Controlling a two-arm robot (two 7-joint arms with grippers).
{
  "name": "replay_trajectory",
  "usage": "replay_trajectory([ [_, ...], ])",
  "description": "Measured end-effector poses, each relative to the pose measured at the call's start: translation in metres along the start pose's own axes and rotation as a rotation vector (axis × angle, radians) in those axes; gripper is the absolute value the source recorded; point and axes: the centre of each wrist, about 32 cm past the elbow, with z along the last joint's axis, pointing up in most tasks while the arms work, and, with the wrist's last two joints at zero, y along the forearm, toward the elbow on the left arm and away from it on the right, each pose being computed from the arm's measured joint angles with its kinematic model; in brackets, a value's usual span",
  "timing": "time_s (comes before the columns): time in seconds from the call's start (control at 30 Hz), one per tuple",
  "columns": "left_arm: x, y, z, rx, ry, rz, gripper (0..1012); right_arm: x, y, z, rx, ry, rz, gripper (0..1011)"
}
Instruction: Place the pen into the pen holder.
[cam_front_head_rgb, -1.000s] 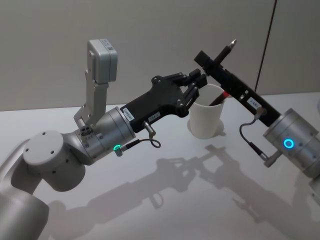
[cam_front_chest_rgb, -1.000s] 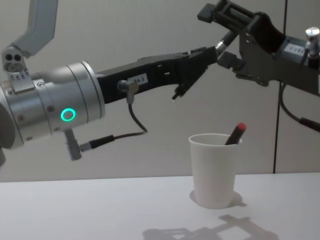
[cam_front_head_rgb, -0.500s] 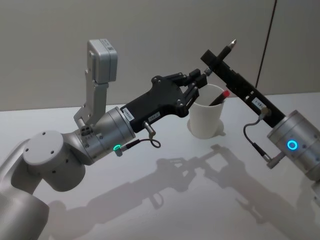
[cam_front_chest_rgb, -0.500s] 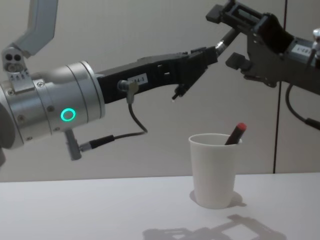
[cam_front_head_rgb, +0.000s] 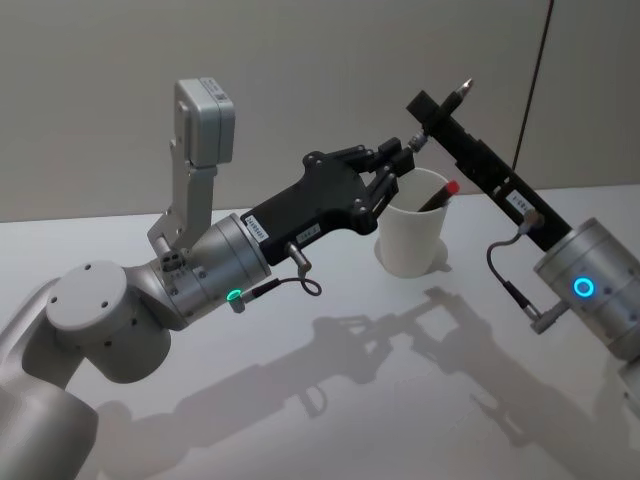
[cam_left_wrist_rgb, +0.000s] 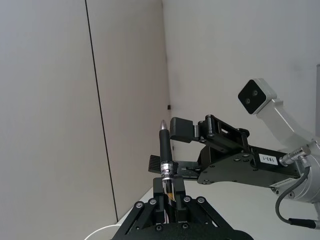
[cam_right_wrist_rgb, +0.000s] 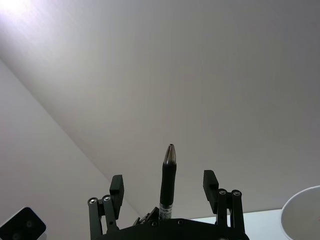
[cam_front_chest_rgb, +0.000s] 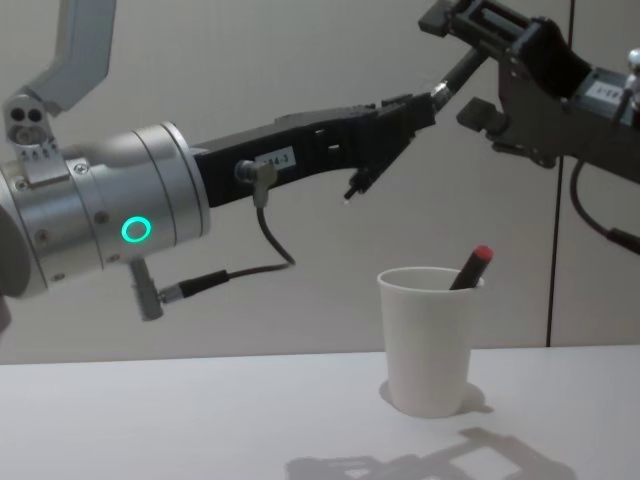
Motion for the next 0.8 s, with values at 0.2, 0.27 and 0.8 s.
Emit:
replay_trajectory([
  [0.2, 0.0000, 0.0000, 0.0000, 0.000, 0.000, 0.000, 123, -0.0008, 0.0018, -0.0010, 0.014, 0.002, -0.008, 1001],
  [0.27, 0.0000, 0.0000, 0.0000, 0.000, 0.000, 0.000, 123, -0.0009, 0.0023, -0.0013, 0.018, 0.003, -0.011, 1001],
  [0.8, 0.0000, 0.0000, 0.0000, 0.000, 0.000, 0.000, 123, -0.0015, 0.0044, -0.0024, 0.030, 0.006, -0.019, 719],
])
